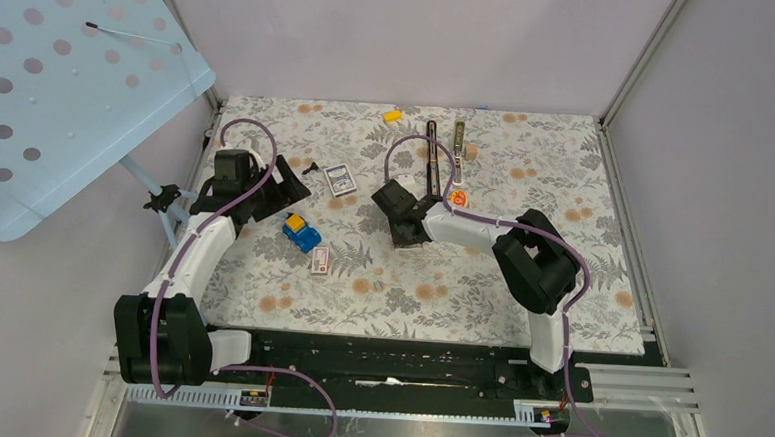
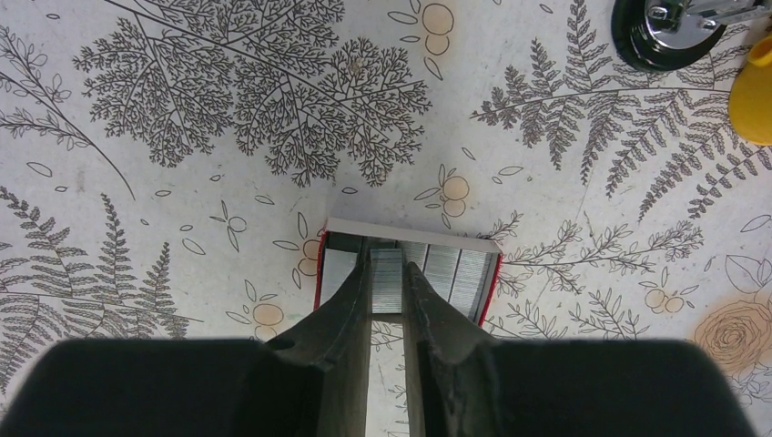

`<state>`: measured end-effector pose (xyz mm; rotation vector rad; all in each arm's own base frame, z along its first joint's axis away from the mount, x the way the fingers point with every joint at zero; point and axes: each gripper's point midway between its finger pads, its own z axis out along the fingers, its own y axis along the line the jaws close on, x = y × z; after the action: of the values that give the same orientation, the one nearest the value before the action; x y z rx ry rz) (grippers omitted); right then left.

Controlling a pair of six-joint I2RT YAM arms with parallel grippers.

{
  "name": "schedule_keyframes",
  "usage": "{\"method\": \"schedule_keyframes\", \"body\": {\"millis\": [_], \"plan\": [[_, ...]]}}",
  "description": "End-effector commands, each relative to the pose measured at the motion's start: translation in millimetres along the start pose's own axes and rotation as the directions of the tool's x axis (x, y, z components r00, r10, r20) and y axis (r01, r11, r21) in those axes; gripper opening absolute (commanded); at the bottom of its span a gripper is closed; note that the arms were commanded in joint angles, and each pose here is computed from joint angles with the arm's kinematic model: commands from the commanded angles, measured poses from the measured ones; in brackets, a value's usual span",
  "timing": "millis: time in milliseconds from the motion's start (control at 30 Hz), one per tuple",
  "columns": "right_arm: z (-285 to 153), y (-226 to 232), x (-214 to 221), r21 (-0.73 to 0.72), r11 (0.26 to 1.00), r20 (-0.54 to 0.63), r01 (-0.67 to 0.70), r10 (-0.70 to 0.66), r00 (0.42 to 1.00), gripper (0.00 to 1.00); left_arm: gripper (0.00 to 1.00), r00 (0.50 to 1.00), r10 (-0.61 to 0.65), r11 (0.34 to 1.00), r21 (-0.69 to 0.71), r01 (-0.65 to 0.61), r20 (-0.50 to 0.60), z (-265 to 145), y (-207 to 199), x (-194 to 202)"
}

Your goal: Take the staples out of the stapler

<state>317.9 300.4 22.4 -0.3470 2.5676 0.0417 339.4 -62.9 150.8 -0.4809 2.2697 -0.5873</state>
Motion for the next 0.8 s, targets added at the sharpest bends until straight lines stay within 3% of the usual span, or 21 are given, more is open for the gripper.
{"method": "schedule_keyframes", "body": {"millis": [0, 300, 767], "plan": [[0, 5, -16, -0.008, 1.000, 0.038, -0.029, 0.030, 0.999, 0.22, 0.88, 0.999, 0.004, 1.000, 0.030, -0.005, 0.043, 0, -6, -12], [-3, 6, -19, -0.019, 0.999, 0.047, -0.037, 0.038, 0.998, 0.31, 0.88, 0.999, 0.004, 0.999, 0.031, -0.005, 0.045, -1, -6, -12], [-28, 4, -37, -0.039, 0.997, 0.105, -0.059, 0.063, 0.992, 0.36, 0.88, 0.999, 0.000, 0.999, 0.035, -0.002, 0.043, 0, -6, -12]]}}
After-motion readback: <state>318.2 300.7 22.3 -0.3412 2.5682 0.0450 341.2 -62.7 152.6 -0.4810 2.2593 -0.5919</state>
